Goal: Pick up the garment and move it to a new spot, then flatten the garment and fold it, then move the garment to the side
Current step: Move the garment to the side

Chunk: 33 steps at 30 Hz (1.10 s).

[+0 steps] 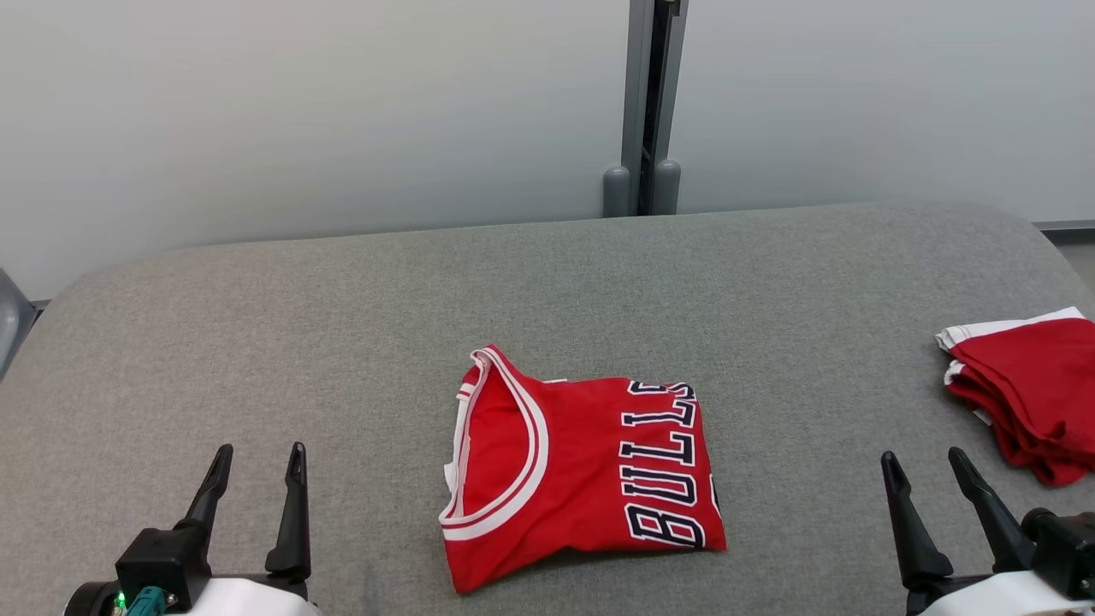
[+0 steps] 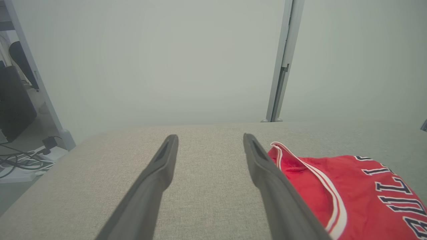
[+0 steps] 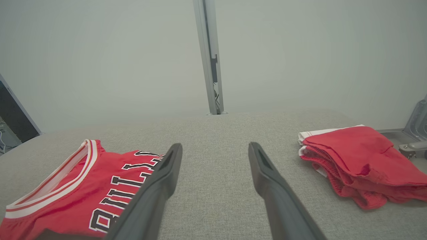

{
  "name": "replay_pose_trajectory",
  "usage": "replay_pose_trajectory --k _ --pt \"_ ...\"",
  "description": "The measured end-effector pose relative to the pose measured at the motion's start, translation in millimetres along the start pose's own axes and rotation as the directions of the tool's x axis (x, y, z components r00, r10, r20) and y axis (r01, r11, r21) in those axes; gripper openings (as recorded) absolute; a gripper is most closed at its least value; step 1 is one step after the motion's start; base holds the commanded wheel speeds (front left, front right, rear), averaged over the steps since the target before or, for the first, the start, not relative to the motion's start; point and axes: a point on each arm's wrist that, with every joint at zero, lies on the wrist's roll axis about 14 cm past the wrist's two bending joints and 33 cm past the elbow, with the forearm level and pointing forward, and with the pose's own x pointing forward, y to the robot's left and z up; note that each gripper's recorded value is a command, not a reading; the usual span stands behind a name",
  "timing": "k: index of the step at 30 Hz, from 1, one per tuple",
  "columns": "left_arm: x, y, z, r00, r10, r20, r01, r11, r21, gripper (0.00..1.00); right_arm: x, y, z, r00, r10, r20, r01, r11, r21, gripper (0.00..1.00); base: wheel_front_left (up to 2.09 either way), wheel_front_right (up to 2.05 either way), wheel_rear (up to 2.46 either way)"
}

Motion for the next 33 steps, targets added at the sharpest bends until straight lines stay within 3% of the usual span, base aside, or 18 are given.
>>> replay_pose_trajectory --k 21,27,33 --pt "-3 7 7 0.999 0.027 0.023 -0.027 1.000 -0.003 1.00 13 6 -9 0.999 0.033 -0.040 -0.034 0.999 -0.010 1.00 0.00 0.00 0.00" --pt "-6 20 11 0.997 0.069 0.037 -0.069 0.998 -0.004 1.00 31 25 -37 0.984 0.106 -0.143 -0.108 0.994 -0.003 1.00 0.00 0.00 0.00" --pt "-14 37 9 0.990 0.133 0.039 -0.133 0.991 -0.008 1.00 54 59 -81 0.934 0.219 -0.282 -0.220 0.975 0.031 1.00 0.00 0.00 0.00"
